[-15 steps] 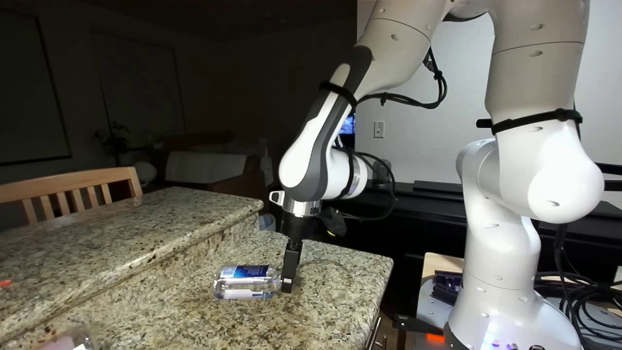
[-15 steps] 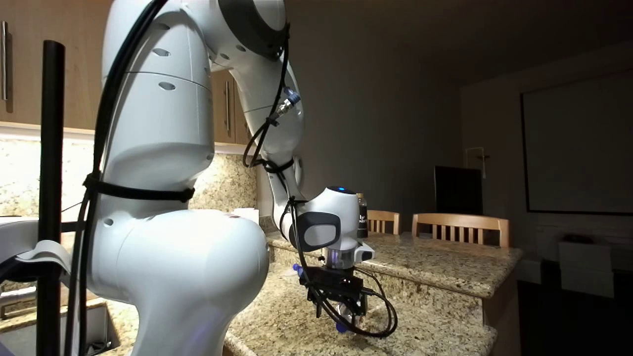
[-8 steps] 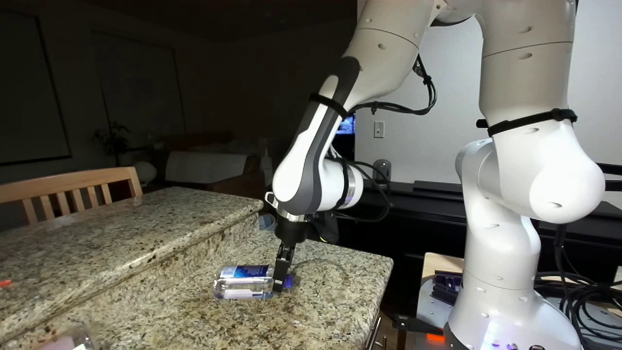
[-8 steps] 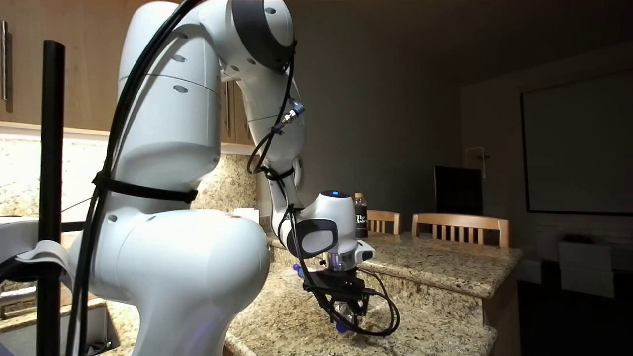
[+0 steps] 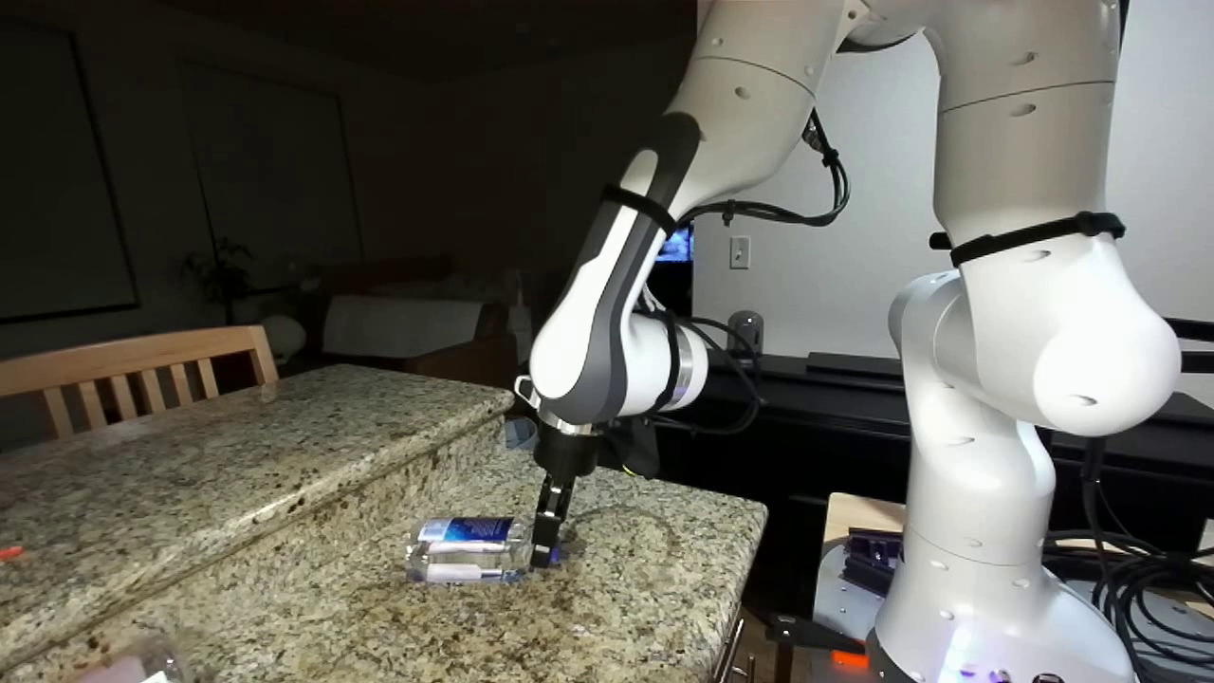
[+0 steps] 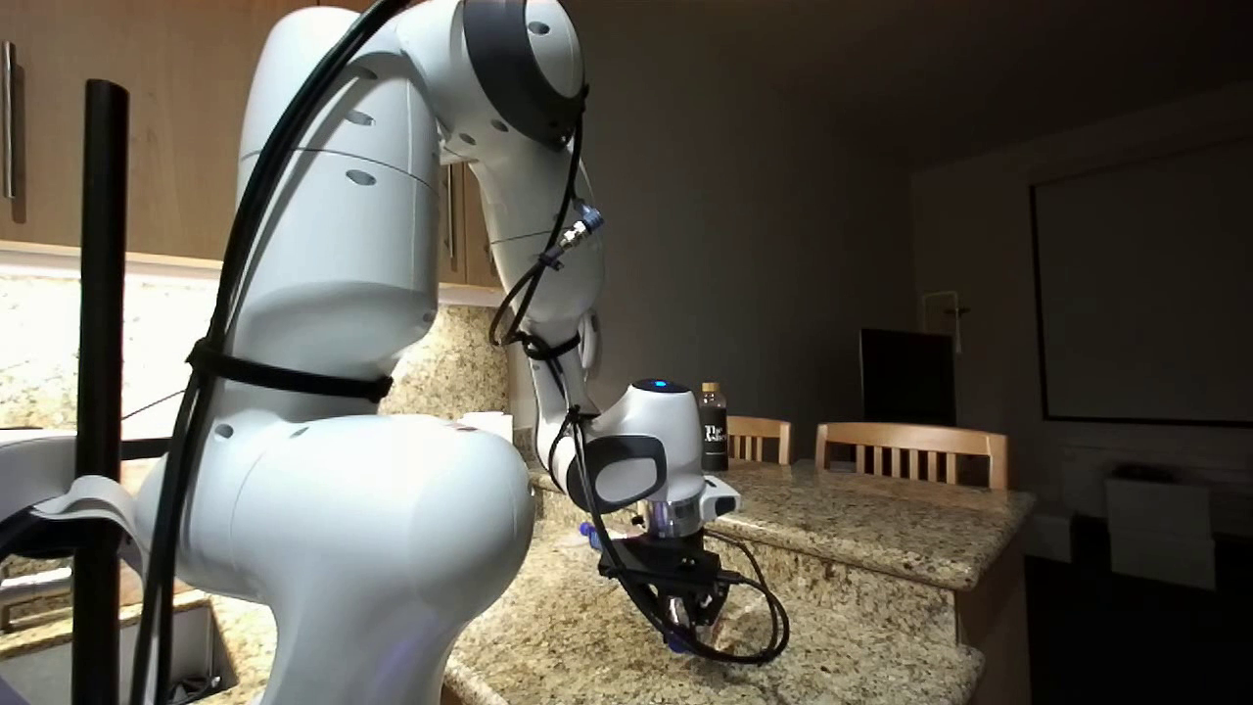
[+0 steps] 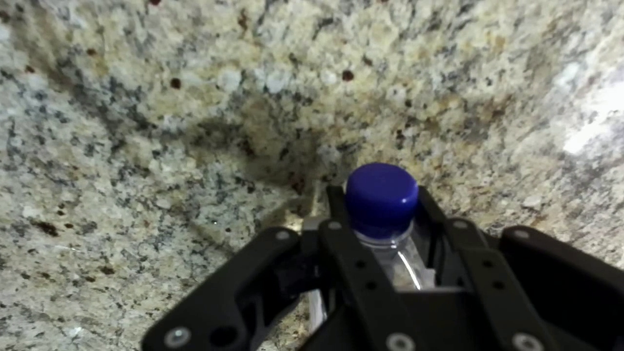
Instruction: Put the bottle upright
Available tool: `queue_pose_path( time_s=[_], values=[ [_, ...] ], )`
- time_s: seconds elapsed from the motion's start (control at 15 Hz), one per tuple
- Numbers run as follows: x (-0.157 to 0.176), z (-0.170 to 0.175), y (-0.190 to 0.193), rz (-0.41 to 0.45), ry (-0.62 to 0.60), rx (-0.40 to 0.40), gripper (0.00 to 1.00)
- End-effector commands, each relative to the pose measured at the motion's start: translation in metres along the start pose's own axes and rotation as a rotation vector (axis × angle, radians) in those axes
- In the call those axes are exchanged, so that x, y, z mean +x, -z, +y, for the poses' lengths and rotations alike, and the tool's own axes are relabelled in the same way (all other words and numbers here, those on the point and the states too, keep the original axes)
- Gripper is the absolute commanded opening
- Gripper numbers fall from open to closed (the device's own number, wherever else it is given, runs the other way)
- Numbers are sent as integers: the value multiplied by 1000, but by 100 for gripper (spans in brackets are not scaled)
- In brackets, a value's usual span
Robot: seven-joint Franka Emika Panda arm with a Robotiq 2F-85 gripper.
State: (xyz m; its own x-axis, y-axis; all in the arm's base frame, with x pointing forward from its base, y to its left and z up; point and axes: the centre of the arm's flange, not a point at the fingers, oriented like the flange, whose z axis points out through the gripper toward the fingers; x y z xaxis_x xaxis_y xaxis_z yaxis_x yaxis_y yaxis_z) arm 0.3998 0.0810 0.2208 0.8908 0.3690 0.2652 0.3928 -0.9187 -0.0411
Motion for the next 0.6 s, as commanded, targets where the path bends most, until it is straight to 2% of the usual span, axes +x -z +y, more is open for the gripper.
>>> queue_pose_path(
  time_s=[0.0,0.53],
  values=[
    [-5,2,-7,0,20,4,15],
    [22,0,21,17,85,-26,15]
  ],
)
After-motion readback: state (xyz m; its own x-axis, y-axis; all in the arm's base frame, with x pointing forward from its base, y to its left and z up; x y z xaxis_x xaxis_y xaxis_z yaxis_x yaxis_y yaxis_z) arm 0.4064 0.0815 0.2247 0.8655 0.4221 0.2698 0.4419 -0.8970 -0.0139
